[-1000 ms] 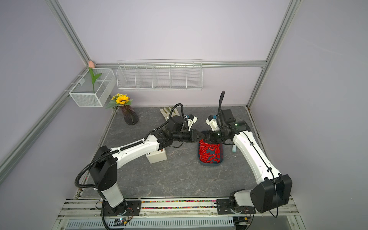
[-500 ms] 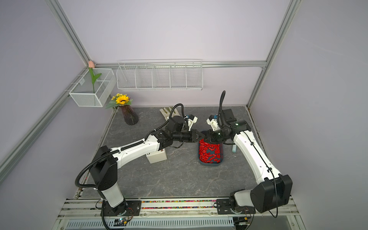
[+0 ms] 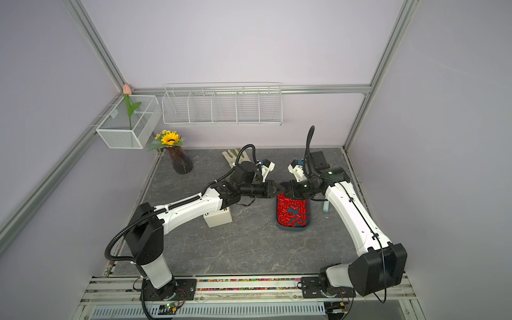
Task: Cover the protruding screws with screw protection sleeves
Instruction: Adjust the screw protection sleeve.
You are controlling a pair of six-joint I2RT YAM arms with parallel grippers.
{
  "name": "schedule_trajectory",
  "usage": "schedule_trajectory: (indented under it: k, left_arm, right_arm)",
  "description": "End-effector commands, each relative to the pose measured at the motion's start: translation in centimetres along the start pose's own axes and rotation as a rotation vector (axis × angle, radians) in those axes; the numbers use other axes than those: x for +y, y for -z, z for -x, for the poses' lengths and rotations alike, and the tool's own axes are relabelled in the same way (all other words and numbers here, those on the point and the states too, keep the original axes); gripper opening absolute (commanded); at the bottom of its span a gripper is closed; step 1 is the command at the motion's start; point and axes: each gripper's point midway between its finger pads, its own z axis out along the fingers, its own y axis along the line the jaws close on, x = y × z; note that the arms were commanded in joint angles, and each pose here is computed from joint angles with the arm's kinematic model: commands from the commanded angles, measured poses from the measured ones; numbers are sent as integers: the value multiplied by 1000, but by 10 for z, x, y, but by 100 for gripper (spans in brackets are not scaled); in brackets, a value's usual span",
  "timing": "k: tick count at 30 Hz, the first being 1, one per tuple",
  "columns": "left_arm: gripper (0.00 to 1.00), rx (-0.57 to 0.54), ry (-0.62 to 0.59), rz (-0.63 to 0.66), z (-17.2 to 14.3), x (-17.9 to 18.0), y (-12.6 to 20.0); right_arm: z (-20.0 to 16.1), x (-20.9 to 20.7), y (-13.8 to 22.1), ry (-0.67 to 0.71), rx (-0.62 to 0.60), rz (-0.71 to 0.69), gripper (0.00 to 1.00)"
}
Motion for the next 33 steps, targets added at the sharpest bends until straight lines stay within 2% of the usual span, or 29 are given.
schedule_trajectory:
  k: [1, 24, 30, 33]
  left_arm:
    - [7, 73, 37, 17, -25, 12, -11]
    - [9, 58, 44, 11, -27, 9, -11]
    - [14, 44, 40, 14, -21, 7, -10]
    - [22, 38, 32, 29, -19, 8, -10]
  right_arm:
    - [19, 8, 12, 31, -75, 22, 14]
    - [17, 8, 14, 26, -75, 28, 13]
    - [15, 7, 15, 27, -74, 23, 13]
    - [15, 8, 17, 30, -76, 22, 13]
